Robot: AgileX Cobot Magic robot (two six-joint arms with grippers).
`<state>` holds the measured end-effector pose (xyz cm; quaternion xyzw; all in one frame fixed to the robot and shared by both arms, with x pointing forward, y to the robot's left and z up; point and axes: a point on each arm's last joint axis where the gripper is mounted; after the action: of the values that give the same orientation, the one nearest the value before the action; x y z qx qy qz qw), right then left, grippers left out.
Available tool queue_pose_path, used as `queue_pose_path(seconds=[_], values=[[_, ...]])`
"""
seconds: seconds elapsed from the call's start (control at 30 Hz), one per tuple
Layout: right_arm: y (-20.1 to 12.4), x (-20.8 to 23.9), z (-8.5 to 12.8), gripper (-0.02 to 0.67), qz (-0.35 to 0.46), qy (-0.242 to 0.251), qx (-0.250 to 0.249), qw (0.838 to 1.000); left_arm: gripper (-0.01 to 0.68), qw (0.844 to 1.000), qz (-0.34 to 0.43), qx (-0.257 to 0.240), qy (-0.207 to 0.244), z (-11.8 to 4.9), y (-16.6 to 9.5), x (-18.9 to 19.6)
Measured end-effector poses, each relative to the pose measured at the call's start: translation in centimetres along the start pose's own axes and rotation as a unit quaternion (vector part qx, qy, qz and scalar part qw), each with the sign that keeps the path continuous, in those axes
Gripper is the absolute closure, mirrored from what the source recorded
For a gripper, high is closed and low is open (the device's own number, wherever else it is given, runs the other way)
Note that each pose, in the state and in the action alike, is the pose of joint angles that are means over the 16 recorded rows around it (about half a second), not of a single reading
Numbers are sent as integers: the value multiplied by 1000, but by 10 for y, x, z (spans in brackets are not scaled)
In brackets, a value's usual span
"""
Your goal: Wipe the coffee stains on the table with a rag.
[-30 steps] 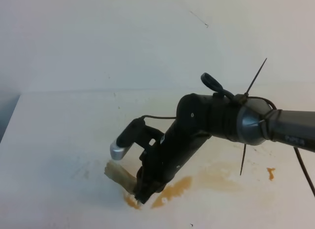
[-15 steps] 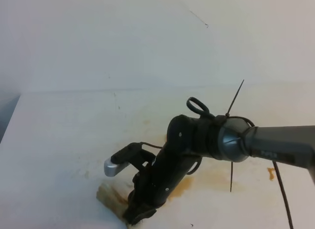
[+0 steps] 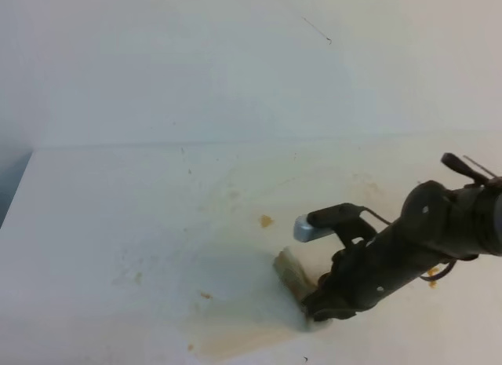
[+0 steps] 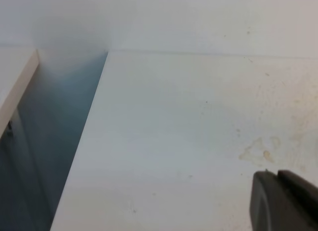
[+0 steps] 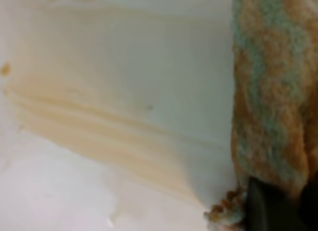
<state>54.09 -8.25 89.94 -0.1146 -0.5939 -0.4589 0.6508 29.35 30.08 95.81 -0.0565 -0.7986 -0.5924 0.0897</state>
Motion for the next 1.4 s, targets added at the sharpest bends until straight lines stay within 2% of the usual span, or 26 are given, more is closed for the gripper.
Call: queue_pose_path(seconds=[0.2, 0.37, 0.57, 0.83, 0.97, 1.27, 1.4], values=[[-15, 21, -35, 603, -16, -34, -40, 999, 673, 1000, 2, 0, 1, 0, -1, 0], [-16, 42, -54, 603, -38, -57, -49, 996, 673, 1000, 4, 0, 1, 1, -2, -1], [-12, 69, -63, 603, -77, -95, -31, 992, 673, 1000, 3, 0, 1, 1, -2, -1], [-7, 93, -64, 591, -110, -131, -3, 985, 673, 1000, 1, 0, 0, 0, -1, 0], [-7, 95, -64, 544, -110, -135, 2, 985, 673, 1000, 2, 0, 1, 1, -2, 0], [-6, 102, -61, 357, -116, -135, -1, 984, 673, 1000, 1, 0, 0, 0, -1, 0], [-3, 119, -53, 300, -134, -138, 6, 981, 673, 1000, 1, 0, 0, 0, -1, 0]])
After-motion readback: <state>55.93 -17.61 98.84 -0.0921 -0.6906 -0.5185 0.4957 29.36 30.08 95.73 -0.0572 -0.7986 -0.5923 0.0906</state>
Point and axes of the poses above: a point on each arm's last joint axis where the gripper is mounted, x pointing back along that axis away from the gripper, z along the wrist's bending axis when the last joint is at zero, y = z × x, and after that the axes turned 8 degrees about x, right-handed
